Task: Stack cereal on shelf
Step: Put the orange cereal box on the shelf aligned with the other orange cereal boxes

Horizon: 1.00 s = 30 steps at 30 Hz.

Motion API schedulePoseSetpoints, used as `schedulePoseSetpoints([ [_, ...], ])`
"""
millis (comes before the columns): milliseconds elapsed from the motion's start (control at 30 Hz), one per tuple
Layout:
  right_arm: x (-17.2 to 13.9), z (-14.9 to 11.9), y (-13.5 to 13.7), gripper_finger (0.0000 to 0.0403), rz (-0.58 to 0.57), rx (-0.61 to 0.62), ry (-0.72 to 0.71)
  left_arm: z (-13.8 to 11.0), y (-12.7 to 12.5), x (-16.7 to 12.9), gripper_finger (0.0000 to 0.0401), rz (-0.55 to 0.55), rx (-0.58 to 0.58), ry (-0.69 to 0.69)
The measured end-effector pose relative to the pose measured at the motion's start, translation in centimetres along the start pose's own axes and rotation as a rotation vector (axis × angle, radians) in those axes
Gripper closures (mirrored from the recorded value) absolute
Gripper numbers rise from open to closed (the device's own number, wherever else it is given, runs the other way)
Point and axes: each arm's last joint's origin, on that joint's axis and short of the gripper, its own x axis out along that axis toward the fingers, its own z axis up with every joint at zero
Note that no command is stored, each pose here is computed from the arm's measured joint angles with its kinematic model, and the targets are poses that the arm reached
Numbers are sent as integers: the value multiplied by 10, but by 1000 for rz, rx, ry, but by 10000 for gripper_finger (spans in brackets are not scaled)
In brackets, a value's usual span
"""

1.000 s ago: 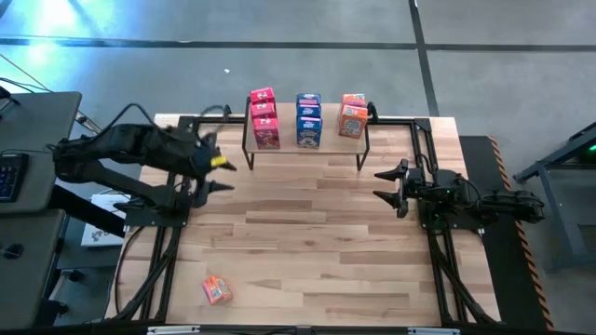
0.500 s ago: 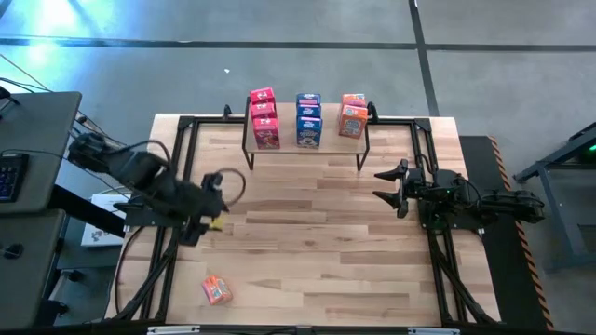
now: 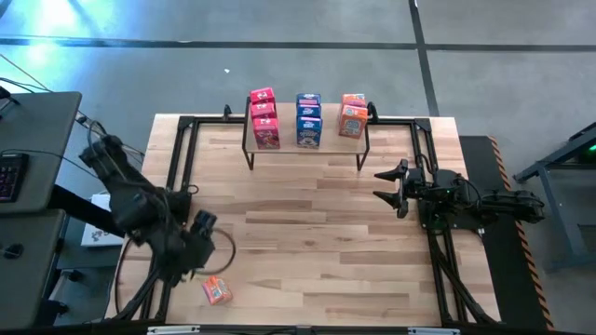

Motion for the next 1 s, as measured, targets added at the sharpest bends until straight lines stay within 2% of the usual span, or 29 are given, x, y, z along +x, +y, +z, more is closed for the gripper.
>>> schedulePoseSetpoints([
  [333, 0, 0, 0, 118, 0, 0, 0, 7, -42, 35, 157, -11, 126, 72],
  [633, 0, 0, 0, 118, 0, 0, 0, 10, -59, 66, 93, 22, 150, 158],
  [1000, 0, 0, 0, 118, -1, 0, 0, 13, -75, 110, 88, 38, 192, 270],
])
